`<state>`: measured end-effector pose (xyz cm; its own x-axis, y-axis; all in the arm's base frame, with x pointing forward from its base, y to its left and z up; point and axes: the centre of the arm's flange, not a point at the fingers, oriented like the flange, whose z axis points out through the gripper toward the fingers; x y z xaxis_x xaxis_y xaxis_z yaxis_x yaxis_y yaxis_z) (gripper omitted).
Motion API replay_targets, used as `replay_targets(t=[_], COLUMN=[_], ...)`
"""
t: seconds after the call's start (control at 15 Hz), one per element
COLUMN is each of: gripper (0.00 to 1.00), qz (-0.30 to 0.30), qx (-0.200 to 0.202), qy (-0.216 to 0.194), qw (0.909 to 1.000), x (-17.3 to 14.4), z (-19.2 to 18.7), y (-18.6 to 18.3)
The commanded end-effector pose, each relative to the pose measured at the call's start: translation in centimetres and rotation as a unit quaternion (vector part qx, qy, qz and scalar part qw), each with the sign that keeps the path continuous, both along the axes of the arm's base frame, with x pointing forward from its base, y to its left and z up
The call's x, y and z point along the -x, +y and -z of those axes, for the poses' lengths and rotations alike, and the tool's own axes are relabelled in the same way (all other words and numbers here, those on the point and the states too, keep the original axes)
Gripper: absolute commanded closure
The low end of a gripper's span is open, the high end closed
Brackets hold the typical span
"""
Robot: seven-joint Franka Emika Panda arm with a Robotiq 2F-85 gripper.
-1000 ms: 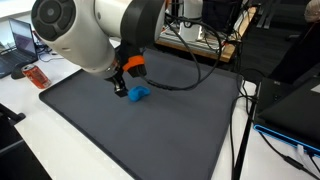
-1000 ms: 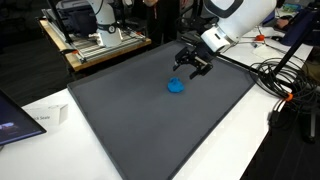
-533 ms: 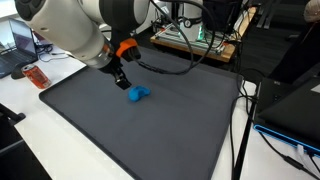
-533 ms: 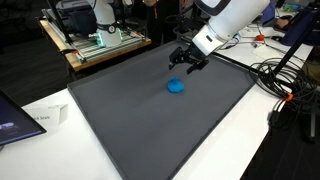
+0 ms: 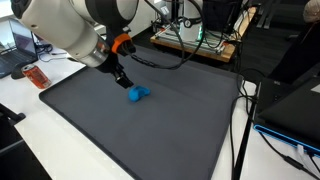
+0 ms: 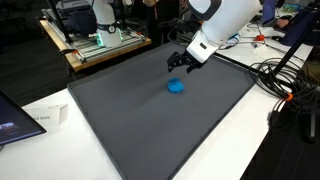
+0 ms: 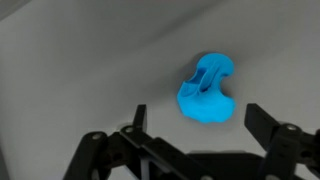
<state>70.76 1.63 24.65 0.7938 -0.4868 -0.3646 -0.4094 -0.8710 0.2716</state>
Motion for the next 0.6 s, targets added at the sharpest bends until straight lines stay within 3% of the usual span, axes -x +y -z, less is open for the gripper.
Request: replay_targets(t=[0.0,0.53], gripper=[0.00,0.00], qz=[-0.001,0.017], qx=[-0.045,-0.120], qy=[-0.013,-0.049], qw=[0.9989,0.9914], x=[1.6,2.4], z=[0.5,3.2], y=[-2.1,-6.9])
